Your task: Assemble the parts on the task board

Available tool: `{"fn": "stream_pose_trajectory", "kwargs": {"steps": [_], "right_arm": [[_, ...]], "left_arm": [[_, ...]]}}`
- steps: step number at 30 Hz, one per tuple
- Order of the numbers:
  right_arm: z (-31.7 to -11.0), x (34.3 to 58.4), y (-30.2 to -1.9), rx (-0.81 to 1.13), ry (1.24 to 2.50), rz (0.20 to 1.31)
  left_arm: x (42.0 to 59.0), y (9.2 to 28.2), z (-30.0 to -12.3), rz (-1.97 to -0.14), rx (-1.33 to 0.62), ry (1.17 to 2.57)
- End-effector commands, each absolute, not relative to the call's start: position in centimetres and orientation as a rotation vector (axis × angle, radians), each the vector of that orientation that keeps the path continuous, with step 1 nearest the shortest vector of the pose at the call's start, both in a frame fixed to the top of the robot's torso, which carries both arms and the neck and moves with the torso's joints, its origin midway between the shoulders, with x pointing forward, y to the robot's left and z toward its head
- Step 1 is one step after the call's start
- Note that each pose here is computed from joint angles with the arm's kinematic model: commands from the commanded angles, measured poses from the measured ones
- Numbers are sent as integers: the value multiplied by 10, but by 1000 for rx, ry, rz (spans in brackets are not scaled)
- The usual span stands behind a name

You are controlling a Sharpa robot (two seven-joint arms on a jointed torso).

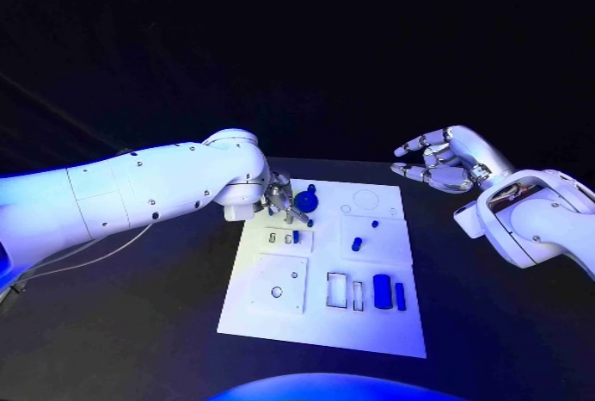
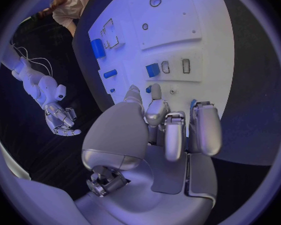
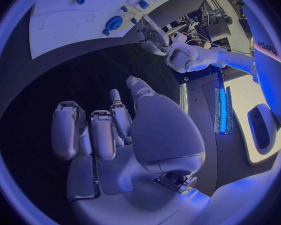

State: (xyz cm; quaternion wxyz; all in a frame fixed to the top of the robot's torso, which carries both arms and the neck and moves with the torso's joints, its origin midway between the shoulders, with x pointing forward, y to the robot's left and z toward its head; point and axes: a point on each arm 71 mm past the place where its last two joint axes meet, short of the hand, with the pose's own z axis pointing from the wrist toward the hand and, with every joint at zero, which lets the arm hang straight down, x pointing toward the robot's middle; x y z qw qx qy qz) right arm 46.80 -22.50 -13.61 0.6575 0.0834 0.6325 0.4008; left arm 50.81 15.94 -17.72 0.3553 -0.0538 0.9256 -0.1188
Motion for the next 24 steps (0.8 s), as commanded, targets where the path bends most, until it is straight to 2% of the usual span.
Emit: {"fn": "stream_pose_trajectory", "kwargs": {"steps": [1,24], "right_arm": [[-135,468,-226,198,1418,901],[-137,473,-232,377,1389,953]], "left_arm": [[508,161,-180,-236,-126,2424],[509,159,-191,-206,-103,2458]]}}
